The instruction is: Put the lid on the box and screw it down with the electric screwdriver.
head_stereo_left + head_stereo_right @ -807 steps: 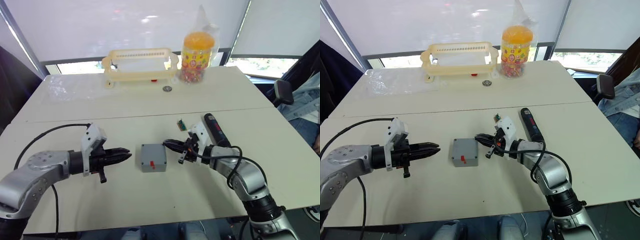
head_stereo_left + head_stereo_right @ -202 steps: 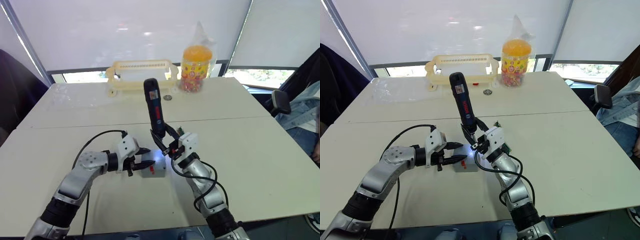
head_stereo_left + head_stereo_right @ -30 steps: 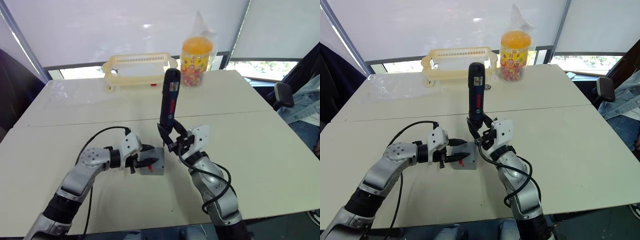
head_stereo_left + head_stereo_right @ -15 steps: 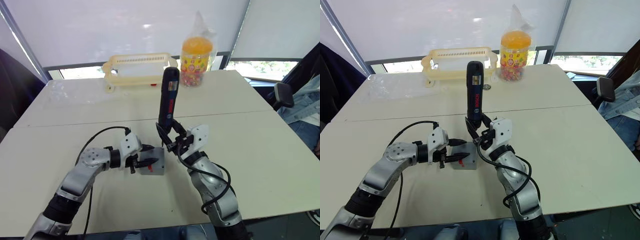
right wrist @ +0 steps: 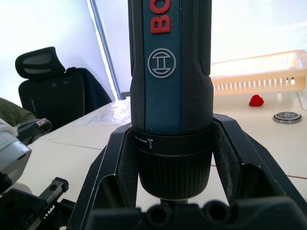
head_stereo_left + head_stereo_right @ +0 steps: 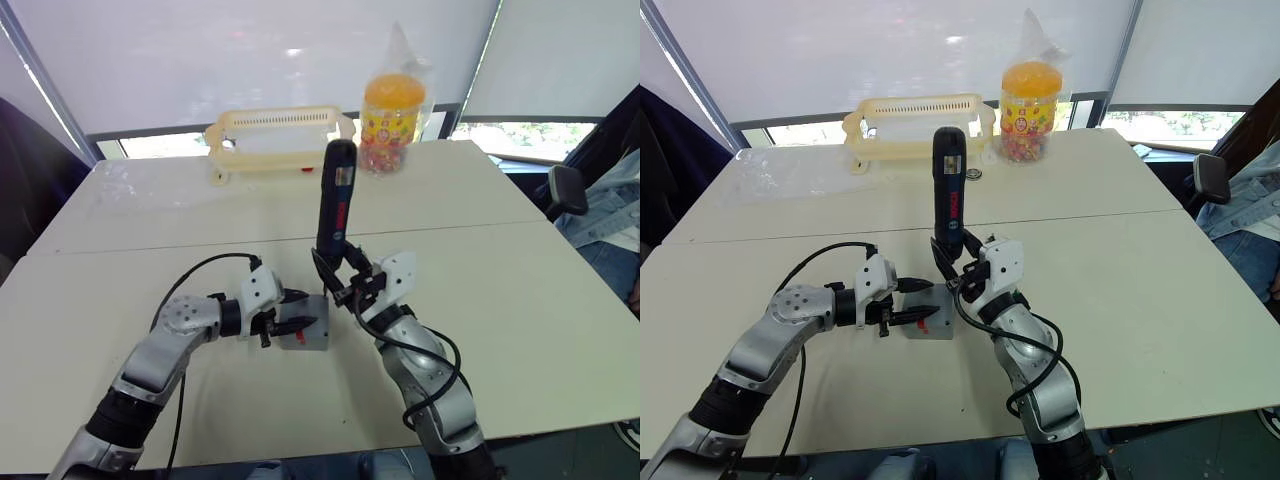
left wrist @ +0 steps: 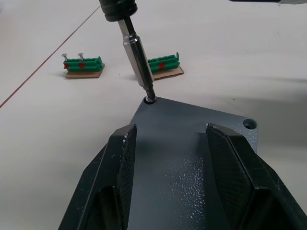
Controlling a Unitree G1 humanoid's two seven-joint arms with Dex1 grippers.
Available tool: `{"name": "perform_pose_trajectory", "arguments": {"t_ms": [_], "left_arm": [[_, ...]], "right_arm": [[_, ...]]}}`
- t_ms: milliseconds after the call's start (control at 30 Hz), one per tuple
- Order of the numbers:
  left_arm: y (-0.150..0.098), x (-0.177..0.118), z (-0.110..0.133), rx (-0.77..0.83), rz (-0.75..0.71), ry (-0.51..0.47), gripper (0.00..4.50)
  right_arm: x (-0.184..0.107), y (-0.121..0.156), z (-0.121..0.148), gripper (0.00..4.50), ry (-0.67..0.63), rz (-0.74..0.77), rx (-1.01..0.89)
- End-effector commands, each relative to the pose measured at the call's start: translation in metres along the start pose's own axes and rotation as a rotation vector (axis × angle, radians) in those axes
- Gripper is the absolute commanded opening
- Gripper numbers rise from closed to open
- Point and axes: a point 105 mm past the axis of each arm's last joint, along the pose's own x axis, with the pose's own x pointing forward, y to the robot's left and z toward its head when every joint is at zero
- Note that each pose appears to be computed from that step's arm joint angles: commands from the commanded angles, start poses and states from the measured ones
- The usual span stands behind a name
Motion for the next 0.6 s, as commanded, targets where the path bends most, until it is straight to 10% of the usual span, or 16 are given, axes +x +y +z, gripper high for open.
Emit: {"name": "perform_pose_trajectory", "arguments": {"t_ms": [33, 600], "left_arm": [[-0.0068, -0.0018, -0.0293, -0.062, -0.007, 0.108, 2.32], [-0.0065, -0.0016, -0.0285, -0.062, -0.004, 0.105, 2.32]], "right_arm": [[0.0011, 0.0051, 0.0190, 1.78, -0.087, 0.019, -0.013], [0.0069, -0.0026, 0.0162, 1.78, -0.106, -0.003, -0.038]]}}
